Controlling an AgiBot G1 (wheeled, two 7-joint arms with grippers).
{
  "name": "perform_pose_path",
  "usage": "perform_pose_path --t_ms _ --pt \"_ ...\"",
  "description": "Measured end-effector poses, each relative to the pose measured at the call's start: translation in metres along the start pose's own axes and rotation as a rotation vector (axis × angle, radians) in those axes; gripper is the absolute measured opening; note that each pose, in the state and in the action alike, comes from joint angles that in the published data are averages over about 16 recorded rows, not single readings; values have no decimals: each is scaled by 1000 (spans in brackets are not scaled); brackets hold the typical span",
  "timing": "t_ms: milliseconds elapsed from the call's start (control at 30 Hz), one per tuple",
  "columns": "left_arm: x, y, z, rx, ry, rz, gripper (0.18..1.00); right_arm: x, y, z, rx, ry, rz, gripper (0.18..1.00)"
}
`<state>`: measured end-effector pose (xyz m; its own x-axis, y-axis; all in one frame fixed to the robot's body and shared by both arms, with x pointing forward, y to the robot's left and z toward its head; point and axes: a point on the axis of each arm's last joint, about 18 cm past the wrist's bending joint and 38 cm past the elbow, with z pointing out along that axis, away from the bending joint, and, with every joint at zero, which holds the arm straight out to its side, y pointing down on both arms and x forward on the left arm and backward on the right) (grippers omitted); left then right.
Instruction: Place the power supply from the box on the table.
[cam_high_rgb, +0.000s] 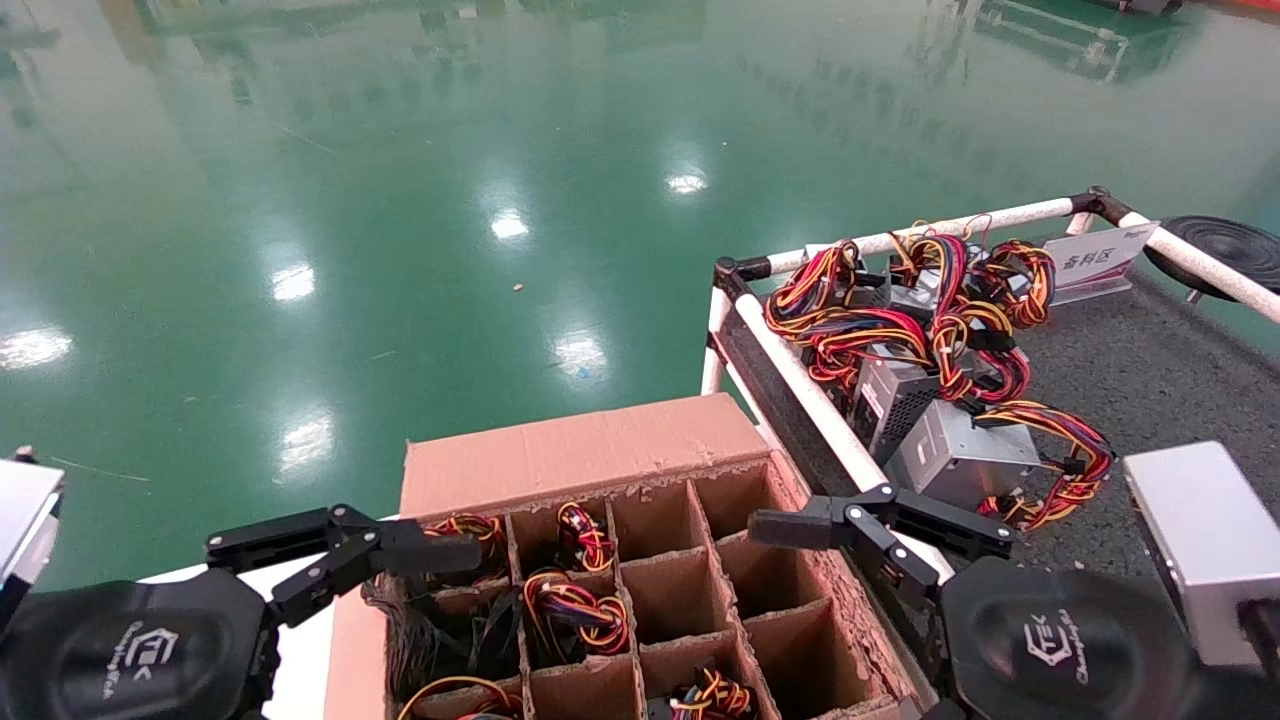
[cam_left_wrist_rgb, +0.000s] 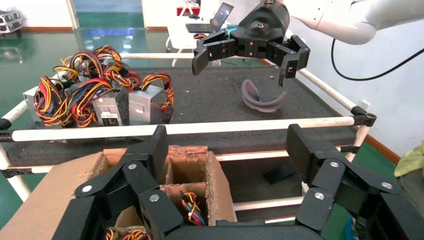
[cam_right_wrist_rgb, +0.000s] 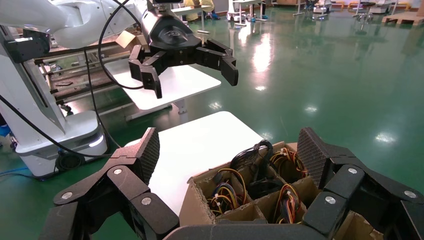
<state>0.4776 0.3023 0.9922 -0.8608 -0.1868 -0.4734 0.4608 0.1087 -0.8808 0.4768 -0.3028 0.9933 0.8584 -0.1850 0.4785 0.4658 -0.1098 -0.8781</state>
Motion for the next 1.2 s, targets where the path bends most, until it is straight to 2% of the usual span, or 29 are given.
perform_pose_path --t_ms 267,800,1000,1200 --pt "0 0 0 0 0 0 794 0 0 0 0 0 0 1000" --pt "0 0 0 0 0 0 402 0 0 0 0 0 0 1000" --pt "0 0 0 0 0 0 302 0 0 0 0 0 0 1000" --pt "0 0 0 0 0 0 235 0 0 0 0 0 0 1000"
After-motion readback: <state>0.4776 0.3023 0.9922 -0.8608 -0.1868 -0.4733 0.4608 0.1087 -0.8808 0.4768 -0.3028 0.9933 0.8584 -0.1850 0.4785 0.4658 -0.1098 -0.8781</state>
